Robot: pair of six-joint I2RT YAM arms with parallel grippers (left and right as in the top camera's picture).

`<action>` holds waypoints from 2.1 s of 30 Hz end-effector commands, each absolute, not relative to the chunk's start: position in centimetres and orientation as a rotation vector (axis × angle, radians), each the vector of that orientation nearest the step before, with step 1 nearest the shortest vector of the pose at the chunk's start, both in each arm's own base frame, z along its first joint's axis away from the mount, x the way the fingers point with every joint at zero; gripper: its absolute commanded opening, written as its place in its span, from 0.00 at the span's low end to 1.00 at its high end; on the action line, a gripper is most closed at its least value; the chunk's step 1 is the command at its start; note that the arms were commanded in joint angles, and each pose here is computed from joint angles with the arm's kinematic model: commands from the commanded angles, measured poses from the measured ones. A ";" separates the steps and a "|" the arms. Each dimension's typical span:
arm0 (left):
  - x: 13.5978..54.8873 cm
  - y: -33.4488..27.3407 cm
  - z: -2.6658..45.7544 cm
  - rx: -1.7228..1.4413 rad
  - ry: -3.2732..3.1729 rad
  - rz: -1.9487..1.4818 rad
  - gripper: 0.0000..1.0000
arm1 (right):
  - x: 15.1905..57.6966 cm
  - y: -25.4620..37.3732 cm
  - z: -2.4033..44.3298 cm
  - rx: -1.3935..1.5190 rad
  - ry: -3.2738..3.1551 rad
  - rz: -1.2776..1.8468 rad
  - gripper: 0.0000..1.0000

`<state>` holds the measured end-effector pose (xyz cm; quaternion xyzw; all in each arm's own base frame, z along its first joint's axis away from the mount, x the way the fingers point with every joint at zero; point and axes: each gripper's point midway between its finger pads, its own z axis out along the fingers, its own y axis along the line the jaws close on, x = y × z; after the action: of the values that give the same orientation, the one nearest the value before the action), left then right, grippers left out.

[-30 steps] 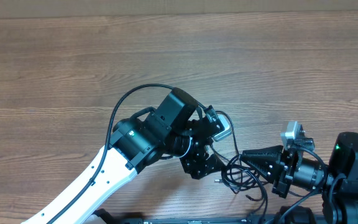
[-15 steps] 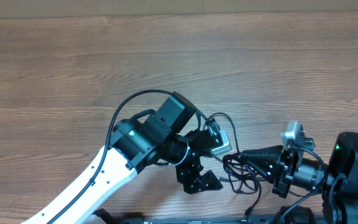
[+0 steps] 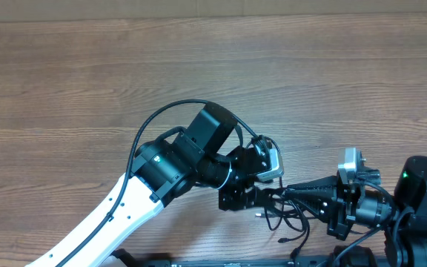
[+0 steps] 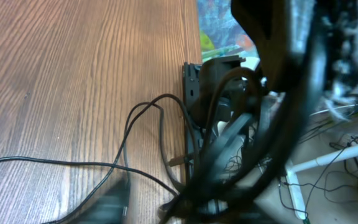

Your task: Untangle cables

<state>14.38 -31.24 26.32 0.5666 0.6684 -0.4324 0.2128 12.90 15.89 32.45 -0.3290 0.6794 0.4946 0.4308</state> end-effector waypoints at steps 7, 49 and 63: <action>15.1 -31.2 26.4 1.498 1.938 -1.195 0.04 | 14.2 15.0 30.7 -0.738 1.818 1.105 0.24; 18.6 -35.1 29.4 1.213 1.910 -1.082 0.04 | 19.1 12.6 32.0 0.145 2.046 1.319 0.77; 17.4 -35.2 29.3 1.351 1.811 -1.073 0.12 | 19.8 11.4 30.6 0.251 2.084 1.232 0.38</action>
<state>18.26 -34.80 28.64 0.4871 0.7119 -0.3996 0.3101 19.71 11.61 30.12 0.0977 0.8056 0.4797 0.3337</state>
